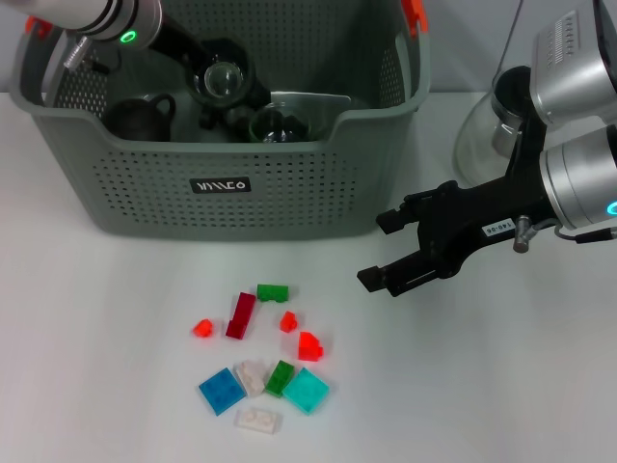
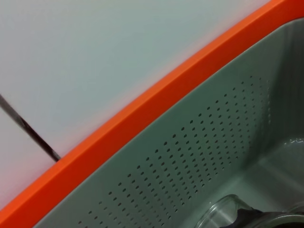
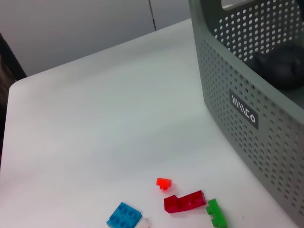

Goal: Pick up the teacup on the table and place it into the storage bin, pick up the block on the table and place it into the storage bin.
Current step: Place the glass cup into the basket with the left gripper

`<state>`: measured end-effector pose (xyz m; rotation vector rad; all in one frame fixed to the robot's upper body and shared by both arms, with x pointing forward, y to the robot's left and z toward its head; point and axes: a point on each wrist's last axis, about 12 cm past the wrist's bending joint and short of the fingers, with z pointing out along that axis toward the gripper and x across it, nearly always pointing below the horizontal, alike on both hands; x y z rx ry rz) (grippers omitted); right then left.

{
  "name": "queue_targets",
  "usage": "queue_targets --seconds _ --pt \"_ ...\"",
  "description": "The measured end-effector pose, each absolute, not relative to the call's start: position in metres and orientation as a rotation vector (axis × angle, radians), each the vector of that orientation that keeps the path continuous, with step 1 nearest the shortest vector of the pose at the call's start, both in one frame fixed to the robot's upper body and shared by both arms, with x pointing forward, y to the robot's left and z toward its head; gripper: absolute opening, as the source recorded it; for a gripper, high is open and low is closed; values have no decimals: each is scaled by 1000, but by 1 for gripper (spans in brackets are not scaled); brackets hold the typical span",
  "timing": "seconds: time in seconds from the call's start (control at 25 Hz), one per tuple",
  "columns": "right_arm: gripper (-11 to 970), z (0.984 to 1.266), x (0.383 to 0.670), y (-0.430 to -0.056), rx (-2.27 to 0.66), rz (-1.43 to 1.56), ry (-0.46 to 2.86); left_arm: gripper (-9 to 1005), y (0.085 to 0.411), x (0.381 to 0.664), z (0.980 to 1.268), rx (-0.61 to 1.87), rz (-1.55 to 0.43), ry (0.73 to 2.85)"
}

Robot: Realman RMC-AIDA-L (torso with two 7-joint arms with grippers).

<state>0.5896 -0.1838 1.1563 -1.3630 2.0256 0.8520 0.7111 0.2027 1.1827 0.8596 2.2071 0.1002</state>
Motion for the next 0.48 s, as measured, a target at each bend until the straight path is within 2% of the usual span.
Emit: queue_targets --seconds 0.32,0.48 --pt "944 1156 590 -184 -1362 851 2025 85 199 709 1179 888 109 2207" --pt "944 1156 590 -184 -1362 850 2026 162 198 708 1177 892 113 2205"
